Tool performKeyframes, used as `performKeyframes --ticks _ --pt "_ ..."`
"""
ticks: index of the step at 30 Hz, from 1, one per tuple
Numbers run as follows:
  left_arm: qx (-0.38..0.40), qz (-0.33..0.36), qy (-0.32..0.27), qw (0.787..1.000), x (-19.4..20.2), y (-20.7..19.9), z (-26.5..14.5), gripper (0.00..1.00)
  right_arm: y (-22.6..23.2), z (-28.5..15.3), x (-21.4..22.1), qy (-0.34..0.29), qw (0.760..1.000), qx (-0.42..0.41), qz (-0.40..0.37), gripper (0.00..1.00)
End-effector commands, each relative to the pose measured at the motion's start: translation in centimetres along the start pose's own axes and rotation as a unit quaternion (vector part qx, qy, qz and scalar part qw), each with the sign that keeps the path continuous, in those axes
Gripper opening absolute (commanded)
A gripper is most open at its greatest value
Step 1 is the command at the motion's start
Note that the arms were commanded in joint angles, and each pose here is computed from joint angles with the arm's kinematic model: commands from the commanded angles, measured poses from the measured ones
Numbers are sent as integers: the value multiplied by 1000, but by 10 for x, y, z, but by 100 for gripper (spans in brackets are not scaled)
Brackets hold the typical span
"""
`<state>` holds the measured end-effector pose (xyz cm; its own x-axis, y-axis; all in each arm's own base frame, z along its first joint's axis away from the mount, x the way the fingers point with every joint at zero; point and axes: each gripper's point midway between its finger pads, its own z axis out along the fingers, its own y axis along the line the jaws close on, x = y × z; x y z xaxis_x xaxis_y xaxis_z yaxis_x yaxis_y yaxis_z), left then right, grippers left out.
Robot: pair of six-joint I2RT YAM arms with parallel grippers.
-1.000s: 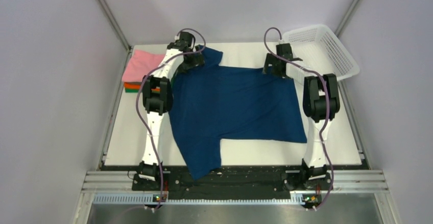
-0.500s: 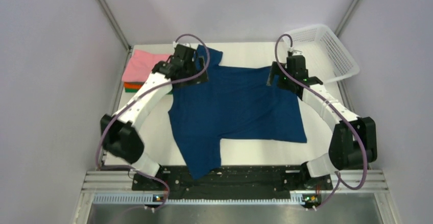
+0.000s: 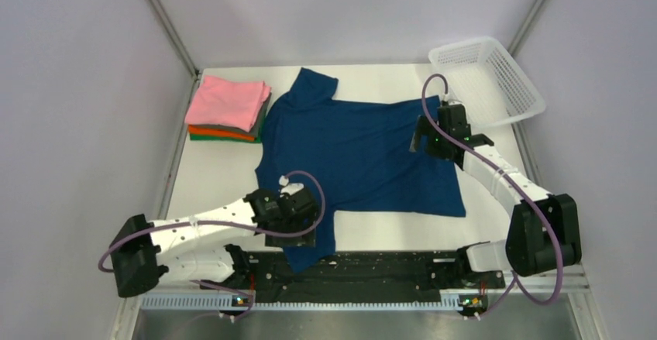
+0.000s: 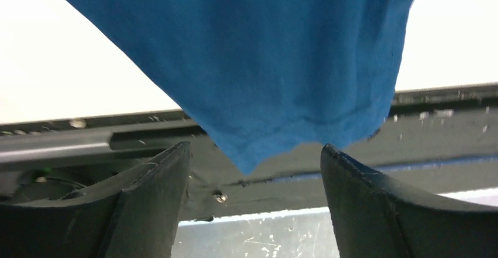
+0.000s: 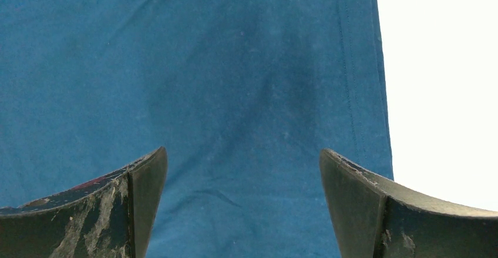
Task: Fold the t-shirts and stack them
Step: Grab the side of the flattened tshirt closest away from the robot with both arms
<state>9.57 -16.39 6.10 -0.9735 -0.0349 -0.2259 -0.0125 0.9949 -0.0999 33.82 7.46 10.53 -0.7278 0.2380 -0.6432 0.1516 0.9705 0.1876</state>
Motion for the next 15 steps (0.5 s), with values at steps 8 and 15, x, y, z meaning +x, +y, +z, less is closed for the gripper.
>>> performKeyframes --ticks 8,15 --pt "52 -26 82 995 83 -27 12 67 -11 -3 -2 -17 1000 23 -6 99" --pt "-21 -3 91 996 86 -15 25 48 -20 -13 -1 -38 998 42 26 99"
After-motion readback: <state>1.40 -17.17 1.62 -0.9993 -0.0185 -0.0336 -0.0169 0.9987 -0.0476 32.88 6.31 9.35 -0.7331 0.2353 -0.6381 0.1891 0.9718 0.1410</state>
